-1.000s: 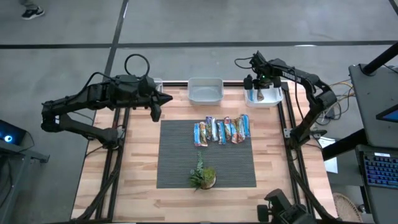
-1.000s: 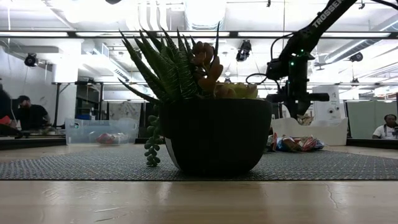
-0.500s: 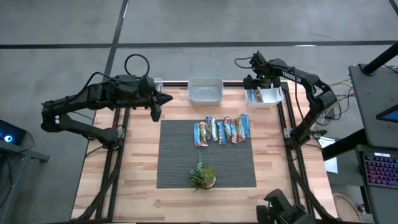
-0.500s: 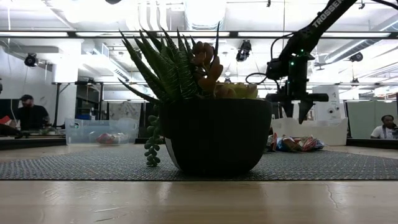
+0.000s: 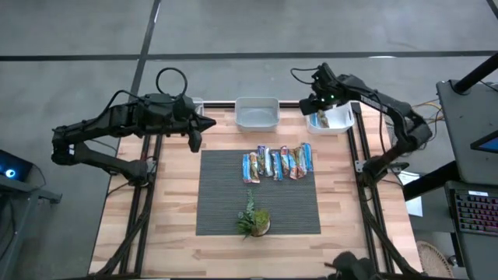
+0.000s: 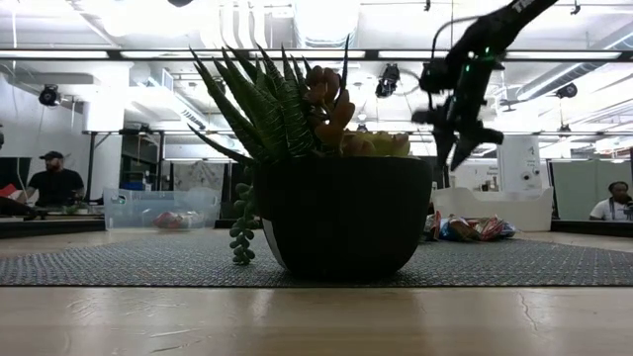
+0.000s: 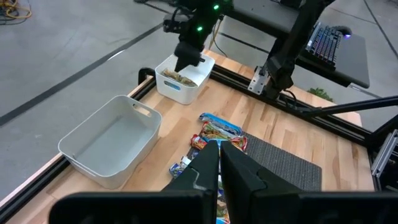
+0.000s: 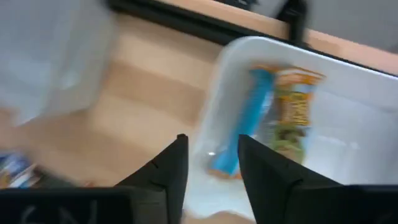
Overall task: Pick and place Granola Bars by type
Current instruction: Put the red granola bar into the transparent bin
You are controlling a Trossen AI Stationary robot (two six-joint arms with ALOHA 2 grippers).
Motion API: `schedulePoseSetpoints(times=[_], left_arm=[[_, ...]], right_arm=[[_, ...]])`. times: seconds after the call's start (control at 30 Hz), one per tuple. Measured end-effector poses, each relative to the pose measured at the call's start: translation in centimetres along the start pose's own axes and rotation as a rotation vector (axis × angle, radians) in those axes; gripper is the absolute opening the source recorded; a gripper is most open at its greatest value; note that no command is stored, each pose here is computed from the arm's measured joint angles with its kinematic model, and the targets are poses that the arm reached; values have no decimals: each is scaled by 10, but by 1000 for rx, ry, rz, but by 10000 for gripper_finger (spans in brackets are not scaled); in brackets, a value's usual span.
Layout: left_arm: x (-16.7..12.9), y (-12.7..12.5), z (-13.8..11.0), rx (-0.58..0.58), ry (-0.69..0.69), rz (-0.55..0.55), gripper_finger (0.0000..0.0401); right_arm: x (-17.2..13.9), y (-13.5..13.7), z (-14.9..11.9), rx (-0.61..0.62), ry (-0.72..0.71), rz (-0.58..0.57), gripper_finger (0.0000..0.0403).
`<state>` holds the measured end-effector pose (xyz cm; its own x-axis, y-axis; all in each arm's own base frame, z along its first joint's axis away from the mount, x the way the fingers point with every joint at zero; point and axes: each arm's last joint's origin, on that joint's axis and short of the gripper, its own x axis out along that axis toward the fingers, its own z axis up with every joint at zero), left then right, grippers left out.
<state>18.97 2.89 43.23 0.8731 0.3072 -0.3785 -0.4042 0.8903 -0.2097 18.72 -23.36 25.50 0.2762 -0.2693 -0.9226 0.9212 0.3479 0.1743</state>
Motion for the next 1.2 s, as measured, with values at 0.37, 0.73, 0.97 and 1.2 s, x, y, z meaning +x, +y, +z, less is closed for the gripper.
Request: schedulePoseSetpoints(times=[0.37,0.73,0.97,1.2], left_arm=[[0,-1,3,-1,-27,-8,0],[14,-4,4,-1,-27,-8,0],[28,-6,1,-1,5,-4,0],[39,-9,-2,-9,47,-43,0]], right_arm=[[-72,52,-38,-287,-175,287,16],[-108,91,-81,-394,-212,469,8],[-116,113,-105,-483,-180,549,9],[-118,123,-123,-554,-146,579,9]])
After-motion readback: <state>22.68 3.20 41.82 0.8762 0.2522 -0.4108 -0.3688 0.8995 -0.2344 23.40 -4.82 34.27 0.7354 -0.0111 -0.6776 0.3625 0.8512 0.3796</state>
